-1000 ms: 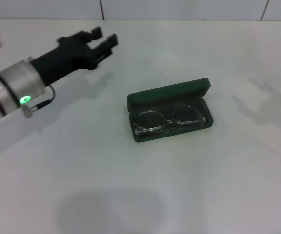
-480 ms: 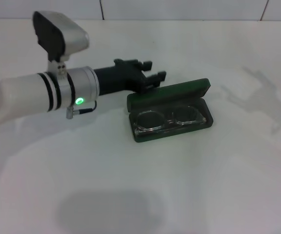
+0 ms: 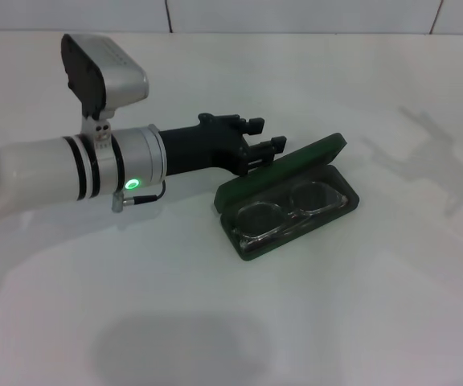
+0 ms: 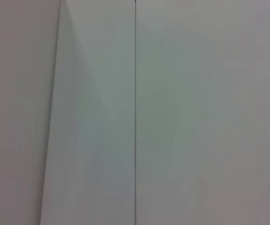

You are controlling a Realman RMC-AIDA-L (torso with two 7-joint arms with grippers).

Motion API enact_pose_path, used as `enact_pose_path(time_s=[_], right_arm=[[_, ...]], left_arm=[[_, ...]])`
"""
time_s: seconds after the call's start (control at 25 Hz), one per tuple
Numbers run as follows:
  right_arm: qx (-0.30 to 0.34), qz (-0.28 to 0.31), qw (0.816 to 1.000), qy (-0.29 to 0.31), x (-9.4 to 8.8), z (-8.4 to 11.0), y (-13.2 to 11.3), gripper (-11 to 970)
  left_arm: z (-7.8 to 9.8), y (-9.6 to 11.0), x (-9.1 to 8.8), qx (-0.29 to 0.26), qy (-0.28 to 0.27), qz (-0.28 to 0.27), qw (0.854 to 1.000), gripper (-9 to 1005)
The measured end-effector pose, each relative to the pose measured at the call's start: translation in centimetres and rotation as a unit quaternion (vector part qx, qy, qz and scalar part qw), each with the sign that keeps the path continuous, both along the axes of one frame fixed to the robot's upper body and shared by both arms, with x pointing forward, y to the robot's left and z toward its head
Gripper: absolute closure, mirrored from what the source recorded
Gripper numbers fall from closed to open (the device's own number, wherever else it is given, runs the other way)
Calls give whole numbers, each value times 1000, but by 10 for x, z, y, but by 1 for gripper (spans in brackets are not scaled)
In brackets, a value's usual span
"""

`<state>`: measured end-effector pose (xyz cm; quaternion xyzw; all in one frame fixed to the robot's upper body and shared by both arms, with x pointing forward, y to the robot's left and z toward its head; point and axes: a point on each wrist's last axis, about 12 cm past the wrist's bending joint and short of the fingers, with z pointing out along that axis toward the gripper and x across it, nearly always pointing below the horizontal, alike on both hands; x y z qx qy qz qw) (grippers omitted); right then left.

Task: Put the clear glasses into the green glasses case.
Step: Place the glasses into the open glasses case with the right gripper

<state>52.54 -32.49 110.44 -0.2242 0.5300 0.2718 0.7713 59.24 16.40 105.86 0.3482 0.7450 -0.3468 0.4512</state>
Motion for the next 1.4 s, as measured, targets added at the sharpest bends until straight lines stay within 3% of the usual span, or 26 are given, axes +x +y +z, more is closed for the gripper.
enact_pose_path(time_s=[0.24,0.36,0.48,0.64,0.8,0.96,1.12,1.4], right_arm=[[-12,20,1000,9,0,-1,4,99],[-38,64,997,35,4,-1,10,100],[-79,130,983,102,15,2,20,100],[-162,251,931,208,30,11,47,101],[-221,348,870,269,40,26,78,102],[-261,389,831,299,46,35,106,102],[-294,423,794,321,44,30,139,102],[-282,423,776,374,42,17,155,102]], left_arm=[[1,8,-4,-28,-9,17,999,482],[7,22,-9,-71,-33,38,996,482],[11,41,-18,-111,-67,66,989,482],[12,59,-29,-141,-98,99,980,482],[13,71,-31,-152,-107,119,975,481],[13,72,-31,-152,-108,121,975,481],[16,70,-29,-153,-110,118,975,482],[22,69,-22,-157,-110,112,975,481]])
